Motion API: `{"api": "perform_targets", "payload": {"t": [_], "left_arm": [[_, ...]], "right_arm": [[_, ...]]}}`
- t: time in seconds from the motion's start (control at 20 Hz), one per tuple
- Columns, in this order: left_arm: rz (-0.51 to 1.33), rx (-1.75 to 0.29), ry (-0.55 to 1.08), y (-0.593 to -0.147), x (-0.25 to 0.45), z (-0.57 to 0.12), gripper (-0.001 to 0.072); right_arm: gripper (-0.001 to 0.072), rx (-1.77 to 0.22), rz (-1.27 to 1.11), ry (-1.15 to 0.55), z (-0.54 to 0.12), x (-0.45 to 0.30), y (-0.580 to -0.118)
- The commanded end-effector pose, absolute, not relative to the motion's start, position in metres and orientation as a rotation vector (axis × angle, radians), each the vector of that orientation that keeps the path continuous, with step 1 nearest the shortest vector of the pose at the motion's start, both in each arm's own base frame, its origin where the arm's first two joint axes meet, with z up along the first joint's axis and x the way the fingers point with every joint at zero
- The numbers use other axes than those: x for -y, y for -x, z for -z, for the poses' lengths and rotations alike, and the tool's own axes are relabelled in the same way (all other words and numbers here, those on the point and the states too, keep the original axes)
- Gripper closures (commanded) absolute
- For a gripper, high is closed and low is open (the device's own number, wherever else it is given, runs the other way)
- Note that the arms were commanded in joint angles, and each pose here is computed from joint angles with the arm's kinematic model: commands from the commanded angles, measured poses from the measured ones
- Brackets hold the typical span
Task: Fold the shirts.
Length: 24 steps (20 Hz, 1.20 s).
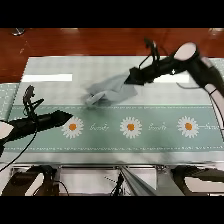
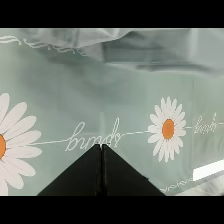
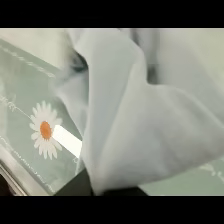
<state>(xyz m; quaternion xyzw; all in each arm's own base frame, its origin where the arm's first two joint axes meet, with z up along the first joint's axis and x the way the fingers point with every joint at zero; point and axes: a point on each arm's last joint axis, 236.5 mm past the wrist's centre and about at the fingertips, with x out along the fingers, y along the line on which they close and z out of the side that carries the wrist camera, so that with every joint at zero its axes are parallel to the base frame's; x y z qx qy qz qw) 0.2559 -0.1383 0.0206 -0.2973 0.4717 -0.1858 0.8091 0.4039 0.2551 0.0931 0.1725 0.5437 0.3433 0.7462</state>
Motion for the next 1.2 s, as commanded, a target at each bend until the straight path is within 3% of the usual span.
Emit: {"api": "perform_targets", "payload": {"t": [0.0,0.2,0.6,0.9,1.15], "left_arm": [[0.398,-1.010,0.635,-0.256,0.138,-0.020,0.0687],[0.398,-1.011,0.635,-0.255,0.139,-0.020,0.0687],[0.415,-1.042,0.633,-0.248,0.142,-0.018,0.0687],[0.415,-1.041,0.633,-0.248,0.142,-0.018,0.0687],[0.415,-1.040,0.633,-0.249,0.142,-0.018,0.0687]], "right_arm": [[0.0687,-1.061,-0.661,-0.188,-0.184,-0.226,-0.418],[0.0688,-0.937,-0.468,-0.133,-0.249,-0.165,-0.430],[0.0687,-0.990,-0.086,-0.343,-0.262,0.006,-0.399],[0.0689,-1.176,0.144,-0.581,-0.215,0.084,-0.323],[0.0687,-1.162,0.534,-0.731,-0.189,0.155,-0.223]]}}
